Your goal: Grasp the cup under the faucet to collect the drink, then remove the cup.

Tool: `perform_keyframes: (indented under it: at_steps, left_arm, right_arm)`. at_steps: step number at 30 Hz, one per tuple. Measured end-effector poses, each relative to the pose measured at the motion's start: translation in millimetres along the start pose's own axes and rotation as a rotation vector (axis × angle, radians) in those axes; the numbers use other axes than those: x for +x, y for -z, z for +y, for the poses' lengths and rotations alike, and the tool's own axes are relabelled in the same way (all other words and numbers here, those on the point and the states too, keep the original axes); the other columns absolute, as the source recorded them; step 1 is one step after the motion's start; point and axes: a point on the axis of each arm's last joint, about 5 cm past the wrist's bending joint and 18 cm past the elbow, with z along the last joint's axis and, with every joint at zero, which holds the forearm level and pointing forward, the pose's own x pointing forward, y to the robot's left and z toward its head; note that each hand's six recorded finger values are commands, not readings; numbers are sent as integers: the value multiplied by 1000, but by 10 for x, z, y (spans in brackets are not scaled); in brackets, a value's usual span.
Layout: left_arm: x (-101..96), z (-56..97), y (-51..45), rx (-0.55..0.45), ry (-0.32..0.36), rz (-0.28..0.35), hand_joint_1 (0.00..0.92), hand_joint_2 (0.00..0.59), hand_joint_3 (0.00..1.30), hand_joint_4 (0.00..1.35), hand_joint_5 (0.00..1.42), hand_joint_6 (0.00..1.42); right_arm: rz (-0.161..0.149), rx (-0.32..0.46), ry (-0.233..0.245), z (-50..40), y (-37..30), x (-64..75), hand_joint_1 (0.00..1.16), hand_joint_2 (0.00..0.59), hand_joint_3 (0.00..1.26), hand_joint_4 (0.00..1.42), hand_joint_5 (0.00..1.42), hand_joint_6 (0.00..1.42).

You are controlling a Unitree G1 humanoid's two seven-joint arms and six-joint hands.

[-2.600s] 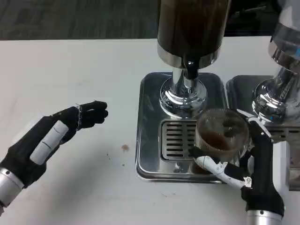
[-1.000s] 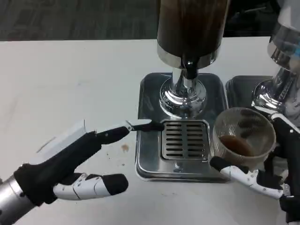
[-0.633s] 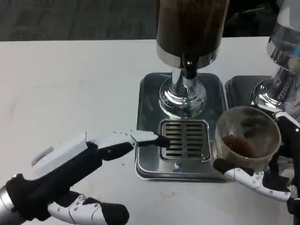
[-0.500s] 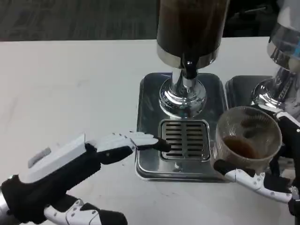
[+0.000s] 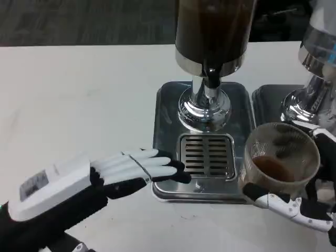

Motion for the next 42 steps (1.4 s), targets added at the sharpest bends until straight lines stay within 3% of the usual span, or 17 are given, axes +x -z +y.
perform_keyframes:
  at_steps: [17,42]
  left_arm:
    - [-31,32,-63,153,9,-20,0,53,200,12,0,29]
    - [-54,32,-75,153,7,-12,0,54,197,4,0,25]
  right_arm:
    - [-20,-3,11,-27,-32,18,979,106,760,889,1109,1388]
    - [-31,-6,4,-53,-30,51,979,106,779,904,1121,1405]
